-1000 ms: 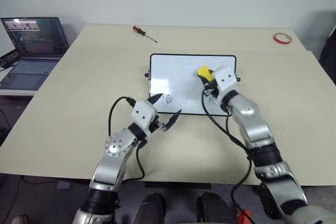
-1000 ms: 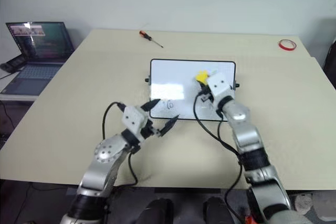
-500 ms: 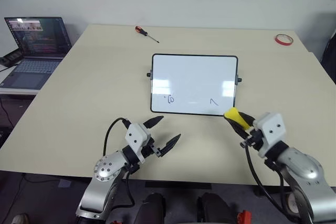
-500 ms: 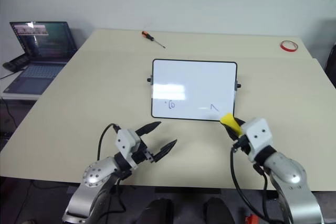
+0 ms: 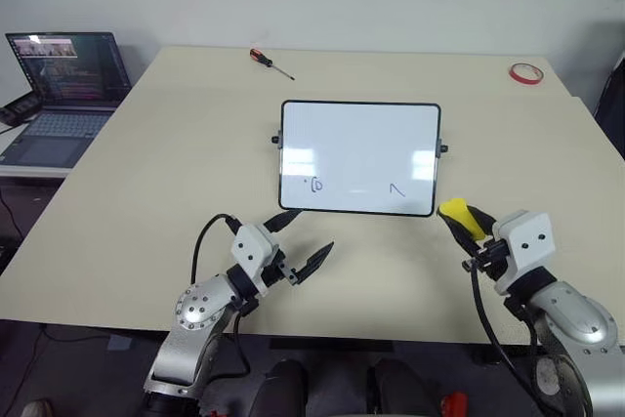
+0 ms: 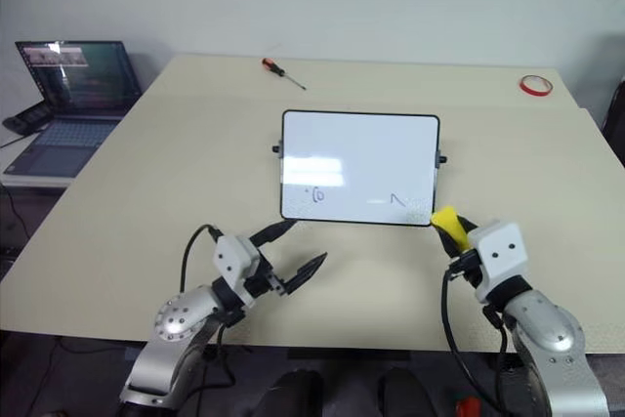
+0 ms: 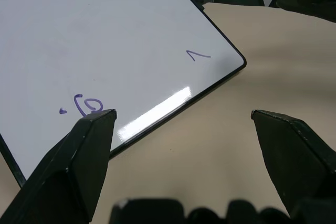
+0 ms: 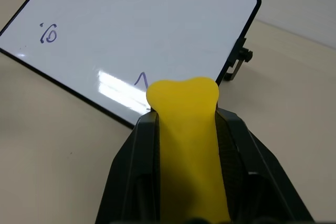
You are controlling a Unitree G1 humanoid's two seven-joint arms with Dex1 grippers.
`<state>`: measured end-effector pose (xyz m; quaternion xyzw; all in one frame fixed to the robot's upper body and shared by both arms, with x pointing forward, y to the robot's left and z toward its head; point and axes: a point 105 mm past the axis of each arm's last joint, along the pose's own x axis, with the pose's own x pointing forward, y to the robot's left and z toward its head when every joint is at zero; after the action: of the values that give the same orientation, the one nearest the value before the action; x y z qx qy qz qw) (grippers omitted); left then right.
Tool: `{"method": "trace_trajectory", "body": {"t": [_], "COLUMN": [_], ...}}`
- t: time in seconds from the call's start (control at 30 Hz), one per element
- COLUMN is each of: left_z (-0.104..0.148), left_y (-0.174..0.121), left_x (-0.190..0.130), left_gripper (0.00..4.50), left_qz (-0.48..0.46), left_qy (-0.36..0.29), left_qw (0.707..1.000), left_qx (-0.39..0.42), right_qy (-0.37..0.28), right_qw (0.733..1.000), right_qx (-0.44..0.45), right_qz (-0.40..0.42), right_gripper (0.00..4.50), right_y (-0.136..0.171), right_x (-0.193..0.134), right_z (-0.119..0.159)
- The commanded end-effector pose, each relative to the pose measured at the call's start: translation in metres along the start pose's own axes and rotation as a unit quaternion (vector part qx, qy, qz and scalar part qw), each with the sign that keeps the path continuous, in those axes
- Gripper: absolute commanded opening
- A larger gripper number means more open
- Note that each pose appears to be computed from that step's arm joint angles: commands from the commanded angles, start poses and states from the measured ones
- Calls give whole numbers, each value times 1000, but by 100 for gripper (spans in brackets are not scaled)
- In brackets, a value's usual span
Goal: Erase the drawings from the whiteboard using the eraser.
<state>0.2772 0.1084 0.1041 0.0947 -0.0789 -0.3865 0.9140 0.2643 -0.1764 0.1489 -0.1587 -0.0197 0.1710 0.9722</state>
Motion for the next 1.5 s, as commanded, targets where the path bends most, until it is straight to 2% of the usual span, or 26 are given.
{"method": "trace_trajectory", "body": {"t": [0.03, 0.43, 0.7, 0.87, 1.17, 1.5], "left_z": [9, 34, 38, 34, 27, 23], "left_y": [8, 10, 12, 11, 11, 10], "left_x": [7, 25, 20, 17, 17, 17], "left_gripper": [450, 450, 450, 450, 450, 450], "left_qz": [14, 12, 17, 20, 20, 19], "left_qy": [-16, -35, -30, -27, -25, -24], "left_qw": [999, 999, 998, 999, 999, 999], "left_qx": [24, 39, 43, 42, 43, 38], "right_qy": [-20, -57, -44, -2, 34, 140], "right_qw": [1000, 993, 989, 989, 987, 977], "right_qx": [-15, -81, -118, -132, -135, -141], "right_qz": [-10, 62, 72, 63, 77, 82], "right_gripper": [111, 111, 111, 111, 111, 111], "right_y": [-4, 30, 30, 23, 26, 6], "right_x": [11, 81, 100, 104, 100, 64], "right_z": [6, 4, -4, -19, -31, -71]}}
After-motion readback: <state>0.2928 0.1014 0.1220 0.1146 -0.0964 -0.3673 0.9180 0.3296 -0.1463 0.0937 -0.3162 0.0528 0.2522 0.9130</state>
